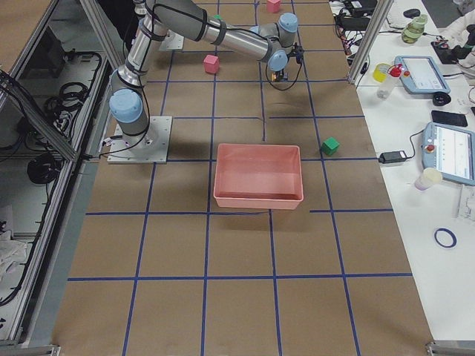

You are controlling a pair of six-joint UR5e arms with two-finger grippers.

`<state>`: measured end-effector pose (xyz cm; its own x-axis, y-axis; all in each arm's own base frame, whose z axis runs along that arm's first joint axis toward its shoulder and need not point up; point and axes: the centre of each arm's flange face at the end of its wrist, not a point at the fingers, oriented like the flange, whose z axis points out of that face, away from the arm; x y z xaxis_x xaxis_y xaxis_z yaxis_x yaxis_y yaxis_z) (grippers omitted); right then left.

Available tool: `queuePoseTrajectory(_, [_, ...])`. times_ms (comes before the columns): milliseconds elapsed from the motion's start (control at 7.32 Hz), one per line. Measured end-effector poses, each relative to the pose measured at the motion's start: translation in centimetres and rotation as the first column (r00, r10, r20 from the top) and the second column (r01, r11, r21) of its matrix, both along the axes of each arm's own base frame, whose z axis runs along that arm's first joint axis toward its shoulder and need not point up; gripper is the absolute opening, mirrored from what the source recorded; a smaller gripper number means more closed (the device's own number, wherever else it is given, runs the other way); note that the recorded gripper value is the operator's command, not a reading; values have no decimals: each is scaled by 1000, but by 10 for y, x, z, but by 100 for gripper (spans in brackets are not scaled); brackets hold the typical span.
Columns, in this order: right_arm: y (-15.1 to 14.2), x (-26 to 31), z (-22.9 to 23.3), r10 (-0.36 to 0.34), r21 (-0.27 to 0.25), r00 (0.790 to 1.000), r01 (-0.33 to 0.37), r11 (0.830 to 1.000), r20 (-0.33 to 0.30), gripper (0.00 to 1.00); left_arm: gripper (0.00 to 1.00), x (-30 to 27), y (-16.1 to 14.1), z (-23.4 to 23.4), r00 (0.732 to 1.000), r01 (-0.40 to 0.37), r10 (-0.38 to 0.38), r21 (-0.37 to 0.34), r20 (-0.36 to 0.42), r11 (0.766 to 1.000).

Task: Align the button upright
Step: 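Carry the button with the right gripper to the table center, then set the button down on the table and open the right gripper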

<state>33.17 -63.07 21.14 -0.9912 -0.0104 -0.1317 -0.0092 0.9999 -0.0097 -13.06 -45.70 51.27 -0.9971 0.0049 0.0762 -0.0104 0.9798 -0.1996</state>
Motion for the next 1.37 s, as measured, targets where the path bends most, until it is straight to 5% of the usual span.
queuePoseTrajectory(1366, [7, 27, -25, 28, 21, 999, -29, 999, 39, 0, 100, 0, 0, 0, 1000, 0, 0, 0, -2, 1000])
